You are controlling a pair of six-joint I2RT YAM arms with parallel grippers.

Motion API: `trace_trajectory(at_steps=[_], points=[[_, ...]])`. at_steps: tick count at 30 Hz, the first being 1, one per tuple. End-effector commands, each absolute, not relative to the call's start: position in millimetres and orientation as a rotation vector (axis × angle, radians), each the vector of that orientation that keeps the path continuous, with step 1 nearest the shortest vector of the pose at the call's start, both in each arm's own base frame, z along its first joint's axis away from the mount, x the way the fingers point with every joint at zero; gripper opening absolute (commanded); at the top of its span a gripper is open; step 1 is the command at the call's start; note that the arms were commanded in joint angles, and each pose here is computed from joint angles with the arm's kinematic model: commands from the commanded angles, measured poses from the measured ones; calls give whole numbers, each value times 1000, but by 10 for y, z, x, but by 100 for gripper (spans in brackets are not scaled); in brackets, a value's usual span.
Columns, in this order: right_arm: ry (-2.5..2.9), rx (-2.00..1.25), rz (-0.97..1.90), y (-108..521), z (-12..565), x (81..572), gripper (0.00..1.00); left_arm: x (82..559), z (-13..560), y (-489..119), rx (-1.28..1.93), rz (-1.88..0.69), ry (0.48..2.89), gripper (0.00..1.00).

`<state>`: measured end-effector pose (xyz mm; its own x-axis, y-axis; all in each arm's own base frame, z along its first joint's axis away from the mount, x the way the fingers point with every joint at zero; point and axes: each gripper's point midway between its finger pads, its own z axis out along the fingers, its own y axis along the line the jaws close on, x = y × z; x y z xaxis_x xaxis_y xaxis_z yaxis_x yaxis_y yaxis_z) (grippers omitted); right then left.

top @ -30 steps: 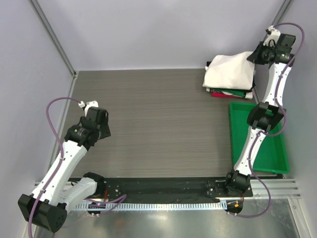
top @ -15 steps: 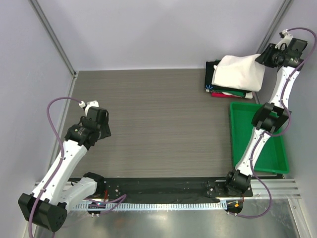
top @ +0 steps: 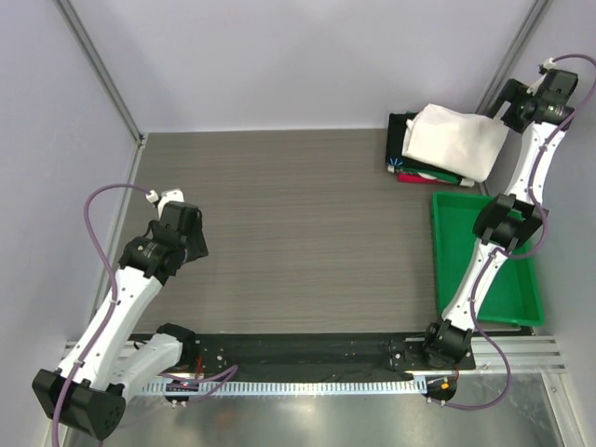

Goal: Fold and stack the t-shirts
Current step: Neatly place the folded tshirt to the corner

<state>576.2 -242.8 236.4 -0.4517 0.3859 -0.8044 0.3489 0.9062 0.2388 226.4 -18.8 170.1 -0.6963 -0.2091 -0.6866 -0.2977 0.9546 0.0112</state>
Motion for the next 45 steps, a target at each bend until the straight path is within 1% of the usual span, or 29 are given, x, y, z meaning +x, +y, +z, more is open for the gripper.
trace_trajectory(at_steps=[1,3,5,7,8,9,11,12,15,18,19,23,28,32,36,37,39,40,42,43,45], points=[[1864,651,-133,-2647,3425,5377,99,2329,1822,-207,-374,110,2297,58],[1872,567,-107,-2255,3482,5556,100,2321,1844,-205,-375,104,2287,58],[1909,474,-109,-1893,3410,5720,100,2316,1861,-201,-377,103,2281,58],[1932,380,-125,-1393,3333,5925,100,2306,1885,-188,-381,101,2270,58],[1957,347,-132,-1264,3197,6021,100,2302,1894,-190,-380,97,2265,58],[1942,308,-141,-1010,3225,6110,100,2294,1907,-184,-383,93,2258,58],[1943,266,-175,-863,3051,6293,100,2291,1924,-190,-384,84,2249,59],[1930,236,-167,-685,3045,6364,100,2291,1923,-193,-384,81,2248,59],[1907,194,-210,-470,2907,6554,100,2287,1930,-196,-381,75,2244,59],[1878,216,-327,-568,2803,6656,100,2290,1928,-202,-378,73,2246,60],[1870,208,-343,-427,2783,6683,100,2289,1931,-204,-378,70,2245,60],[1841,238,-439,-552,2664,6769,98,2283,1933,-201,-376,69,2242,60],[1876,186,-522,-621,2355,6853,95,2288,1929,-208,-373,68,2245,60],[1920,177,-552,-663,2094,6870,86,2290,1923,-206,-372,72,2248,60],[1943,176,-549,-664,1971,6875,77,2294,1914,-204,-372,76,2251,60],[1949,178,-554,-679,1939,6873,67,2297,1917,-205,-372,76,2251,60],[1959,179,-567,-702,1893,6864,60,2295,1911,-205,-372,77,2253,60],[1960,184,-574,-730,1887,6858,53,2294,1915,-201,-373,78,2252,60],[1968,187,-578,-753,1867,6844,49,2295,1911,-205,-372,77,2253,60],[1970,186,-577,-759,1866,6841,42,2296,1908,-202,-373,79,2254,60],[1980,186,-577,-767,1835,6831,36,2295,1911,-205,-372,77,2253,60]])
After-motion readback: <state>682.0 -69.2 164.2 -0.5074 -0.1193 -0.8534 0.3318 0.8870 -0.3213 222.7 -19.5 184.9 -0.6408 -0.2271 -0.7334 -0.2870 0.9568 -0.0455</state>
